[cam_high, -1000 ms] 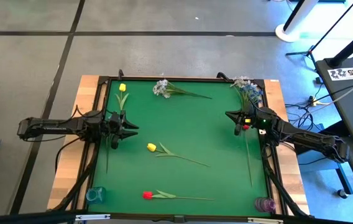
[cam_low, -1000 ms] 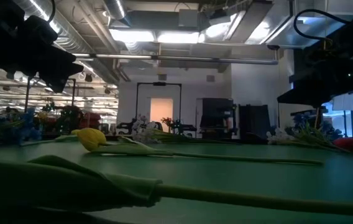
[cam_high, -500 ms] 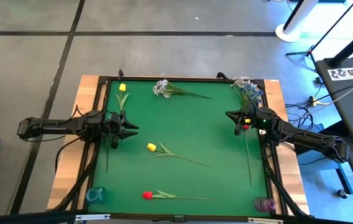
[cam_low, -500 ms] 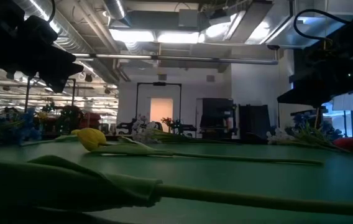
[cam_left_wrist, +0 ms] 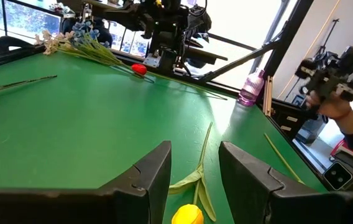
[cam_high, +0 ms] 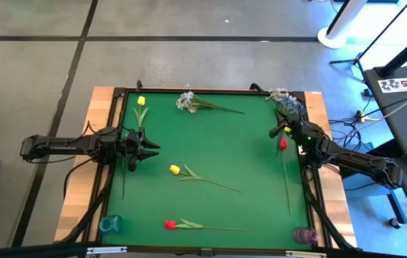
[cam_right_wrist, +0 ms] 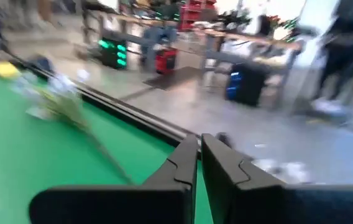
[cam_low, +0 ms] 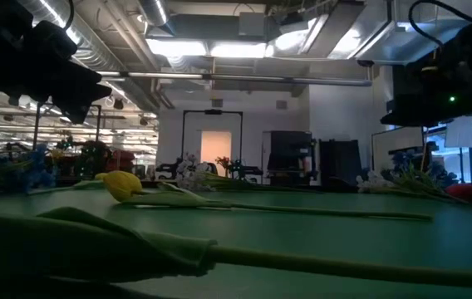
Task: Sort flowers into vase by color
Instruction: Put the top red flower into the purple vase
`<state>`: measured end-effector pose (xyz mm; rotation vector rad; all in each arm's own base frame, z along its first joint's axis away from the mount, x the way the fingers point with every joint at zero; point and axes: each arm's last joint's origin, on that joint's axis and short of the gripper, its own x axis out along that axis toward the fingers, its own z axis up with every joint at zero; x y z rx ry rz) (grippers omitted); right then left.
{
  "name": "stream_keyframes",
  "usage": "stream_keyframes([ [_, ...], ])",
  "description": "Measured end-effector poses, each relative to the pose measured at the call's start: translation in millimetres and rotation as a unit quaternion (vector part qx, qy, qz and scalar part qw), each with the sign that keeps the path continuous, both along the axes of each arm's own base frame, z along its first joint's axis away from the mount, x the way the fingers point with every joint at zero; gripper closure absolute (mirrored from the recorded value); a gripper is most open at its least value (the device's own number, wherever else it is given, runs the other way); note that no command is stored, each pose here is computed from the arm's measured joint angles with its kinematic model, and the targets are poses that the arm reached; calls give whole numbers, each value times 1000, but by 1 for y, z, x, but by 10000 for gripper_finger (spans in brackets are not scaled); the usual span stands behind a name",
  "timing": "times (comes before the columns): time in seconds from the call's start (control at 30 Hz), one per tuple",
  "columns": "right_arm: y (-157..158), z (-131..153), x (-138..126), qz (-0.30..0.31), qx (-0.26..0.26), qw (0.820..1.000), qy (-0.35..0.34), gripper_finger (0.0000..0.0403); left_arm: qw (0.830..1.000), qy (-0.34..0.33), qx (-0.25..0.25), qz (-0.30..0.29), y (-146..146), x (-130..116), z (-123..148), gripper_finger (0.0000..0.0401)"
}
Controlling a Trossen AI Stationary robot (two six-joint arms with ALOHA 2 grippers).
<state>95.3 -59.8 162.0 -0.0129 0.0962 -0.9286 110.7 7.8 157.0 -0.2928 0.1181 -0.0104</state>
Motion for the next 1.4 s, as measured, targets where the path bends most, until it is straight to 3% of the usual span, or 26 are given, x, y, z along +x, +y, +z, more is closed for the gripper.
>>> stream_keyframes([
  [0.07, 2, 1, 3, 57, 70, 992, -84, 379, 1000, 0, 0, 0, 0, 0, 0, 269],
  [0.17, 5, 6, 6, 111, 146, 964, -193, 379, 1000, 1, 0, 0, 0, 0, 0, 269],
  [0.33, 9, 12, 9, 210, 153, 943, -207, 379, 1000, 0, 0, 0, 0, 0, 0, 269],
  [0.43, 11, 18, 13, 224, 185, 931, -222, 379, 1000, 0, 0, 0, 0, 0, 0, 269],
  [0.67, 24, 29, 46, 163, 323, 931, -47, 379, 1000, 0, 0, 0, 0, 0, 0, 269],
  [0.8, 32, 41, 64, 112, 377, 915, 91, 379, 1000, 0, 0, 0, 0, 0, 0, 269],
  [0.87, 35, 48, 68, 75, 408, 895, 167, 379, 1000, 0, 0, 0, 0, 0, 0, 269],
  [1.0, 39, 60, 69, -2, 456, 836, 305, 372, 1000, 0, 0, 0, 0, 0, 0, 269],
  [1.1, 41, 58, 66, -61, 486, 791, 368, 341, 1000, 0, 0, 0, 0, 0, 0, 269],
  [1.2, 41, 46, 63, -104, 502, 758, 404, 290, 1000, 0, 0, 0, 0, 0, 0, 269],
  [1.27, 42, 34, 60, -128, 506, 745, 416, 253, 1000, 0, 0, 0, 0, 0, 0, 269],
  [1.4, 42, 9, 61, -138, 512, 744, 407, 193, 1000, 0, 0, 0, 0, 0, 0, 269],
])
